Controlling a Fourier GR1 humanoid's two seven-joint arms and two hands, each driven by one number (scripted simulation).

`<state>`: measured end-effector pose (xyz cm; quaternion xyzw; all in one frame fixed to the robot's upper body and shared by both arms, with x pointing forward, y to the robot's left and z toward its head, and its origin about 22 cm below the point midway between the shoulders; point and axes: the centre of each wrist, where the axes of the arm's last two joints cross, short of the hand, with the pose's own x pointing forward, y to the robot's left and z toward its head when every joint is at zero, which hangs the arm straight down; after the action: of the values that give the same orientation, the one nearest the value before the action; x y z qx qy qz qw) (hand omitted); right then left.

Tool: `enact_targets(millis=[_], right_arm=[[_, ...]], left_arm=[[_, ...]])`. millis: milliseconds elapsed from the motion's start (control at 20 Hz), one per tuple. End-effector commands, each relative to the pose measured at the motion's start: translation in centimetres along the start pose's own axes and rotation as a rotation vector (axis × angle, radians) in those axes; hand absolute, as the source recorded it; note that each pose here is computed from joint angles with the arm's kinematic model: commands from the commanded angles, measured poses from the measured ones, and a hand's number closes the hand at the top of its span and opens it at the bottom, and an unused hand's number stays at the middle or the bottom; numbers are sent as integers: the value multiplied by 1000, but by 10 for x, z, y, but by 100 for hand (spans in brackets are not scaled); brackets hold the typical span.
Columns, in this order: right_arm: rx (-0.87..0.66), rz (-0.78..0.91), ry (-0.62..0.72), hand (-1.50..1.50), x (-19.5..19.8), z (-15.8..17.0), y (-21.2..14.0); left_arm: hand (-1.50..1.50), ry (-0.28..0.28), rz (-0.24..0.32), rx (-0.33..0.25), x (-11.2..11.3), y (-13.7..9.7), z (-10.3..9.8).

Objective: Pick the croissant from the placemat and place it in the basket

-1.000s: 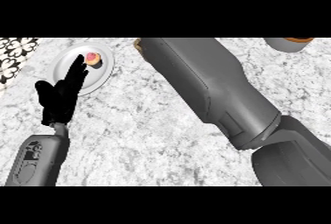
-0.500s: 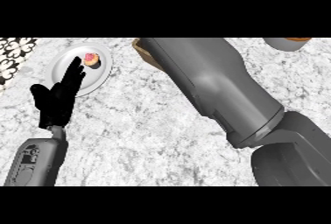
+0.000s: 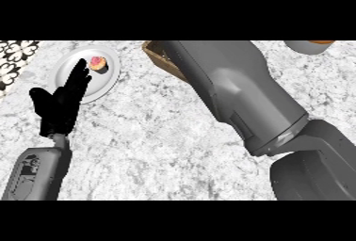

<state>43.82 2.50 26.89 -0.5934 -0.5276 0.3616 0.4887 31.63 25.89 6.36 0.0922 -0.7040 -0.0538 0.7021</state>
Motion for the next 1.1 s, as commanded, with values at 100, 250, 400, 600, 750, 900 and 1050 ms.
enact_targets(millis=[100,250,400,600,750,900,1050], right_arm=[[109,20,30,150,-11,-4,17],[99,26,33,150,-10,-4,15],[82,12,21,150,-16,-6,23],[108,59,12,150,-22,-8,32],[123,92,38,150,-26,-8,40],[118,94,20,150,-29,-9,43],[122,106,36,150,-23,-8,34]], left_arm=[[0,-4,2,-6,-8,5,5],[0,-8,-15,-14,1,-1,-1],[0,16,-3,11,-8,6,6],[0,-21,-4,12,3,-6,0],[0,9,-1,1,-7,0,10],[0,-7,20,5,1,-9,0],[0,-15,1,-10,2,-15,-2]])
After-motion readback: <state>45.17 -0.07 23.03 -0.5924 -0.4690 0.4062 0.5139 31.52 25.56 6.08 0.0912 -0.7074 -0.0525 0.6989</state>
